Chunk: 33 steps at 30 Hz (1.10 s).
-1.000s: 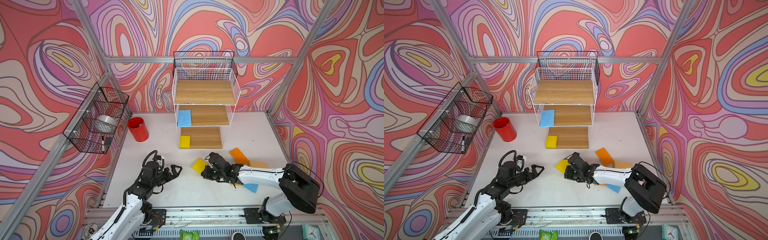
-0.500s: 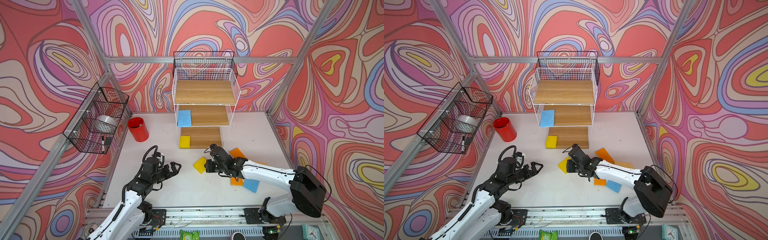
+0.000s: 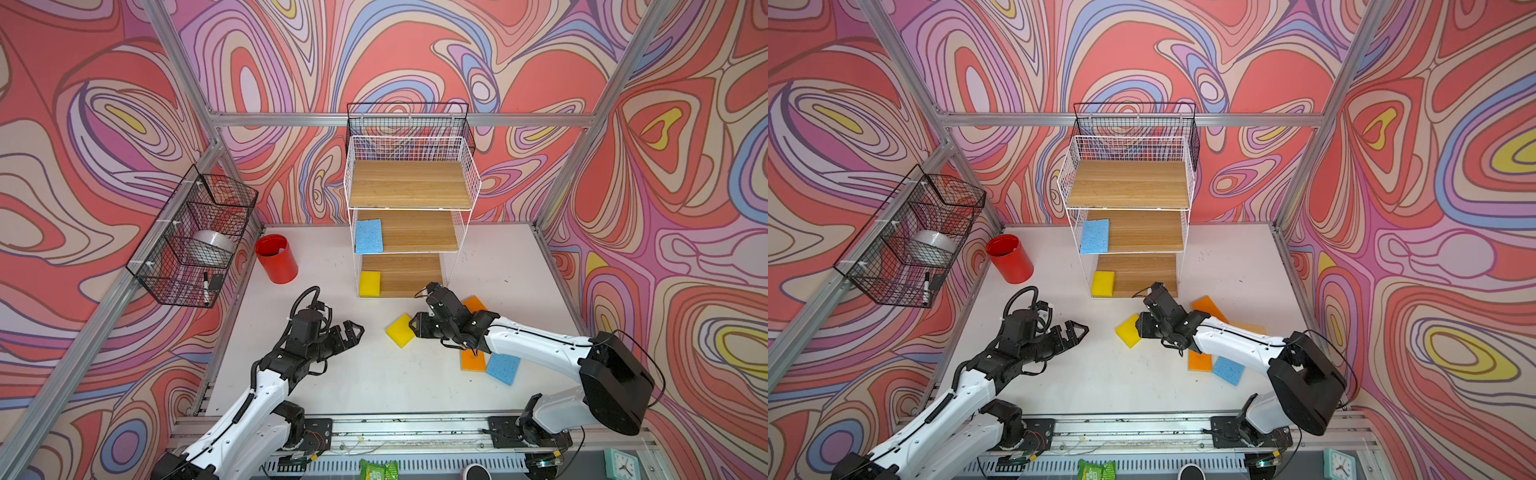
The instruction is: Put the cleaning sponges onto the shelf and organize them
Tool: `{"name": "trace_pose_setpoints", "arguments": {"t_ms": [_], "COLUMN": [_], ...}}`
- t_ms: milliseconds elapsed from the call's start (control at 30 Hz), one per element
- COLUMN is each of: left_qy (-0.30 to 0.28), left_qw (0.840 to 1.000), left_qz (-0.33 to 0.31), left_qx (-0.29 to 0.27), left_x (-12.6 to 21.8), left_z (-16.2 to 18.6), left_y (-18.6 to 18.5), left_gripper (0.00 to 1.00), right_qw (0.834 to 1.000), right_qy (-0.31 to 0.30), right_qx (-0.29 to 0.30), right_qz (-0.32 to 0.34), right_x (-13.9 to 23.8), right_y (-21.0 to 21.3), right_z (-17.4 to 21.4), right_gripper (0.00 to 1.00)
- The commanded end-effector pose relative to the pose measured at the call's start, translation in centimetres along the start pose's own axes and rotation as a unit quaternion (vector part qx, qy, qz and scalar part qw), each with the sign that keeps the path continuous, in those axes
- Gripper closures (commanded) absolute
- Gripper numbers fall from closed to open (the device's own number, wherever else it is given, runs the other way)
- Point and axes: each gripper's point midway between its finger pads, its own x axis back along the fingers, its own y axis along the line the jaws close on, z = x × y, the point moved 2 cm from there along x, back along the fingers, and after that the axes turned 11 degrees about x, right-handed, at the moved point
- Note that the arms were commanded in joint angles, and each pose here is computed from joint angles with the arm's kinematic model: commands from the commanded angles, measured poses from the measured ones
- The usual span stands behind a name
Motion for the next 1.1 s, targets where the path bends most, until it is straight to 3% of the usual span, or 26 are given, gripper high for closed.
{"name": "trace_pose_setpoints", "arguments": {"t_ms": [0, 433, 733, 1067], "left_qy": [-0.006, -0.004, -0.003, -0.006], "left_qw": [1.0, 1.0, 1.0, 1.0], "left_qz": [0.005, 0.0, -0.006, -0.015], "left_qx": [0.002, 0.008, 0.003, -0.002], "left_x": [-0.5, -0.9, -0.7, -0.8], "left_z": [-0.2, 0.2, 0.3, 0.1], "left_y": [0.2, 1.2, 1.3, 1.5], "left_gripper": [0.0, 0.0, 0.0, 0.0], "right_qw": [0.993, 0.979, 0.979, 0.981], "right_qy": [-0.003, 0.013, 0.019, 0.01], "right_qx": [-0.096, -0.14, -0.151, -0.158], "right_qz": [-0.069, -0.146, -0.134, -0.109], "right_x": [-0.3, -3.4, -5.1, -5.7], "right_y": [0.9, 1.3, 0.6, -1.3], "right_z": [0.7, 0.7, 0.2, -1.5], "right_gripper": [0.57, 0.52, 0.61, 0.57]}}
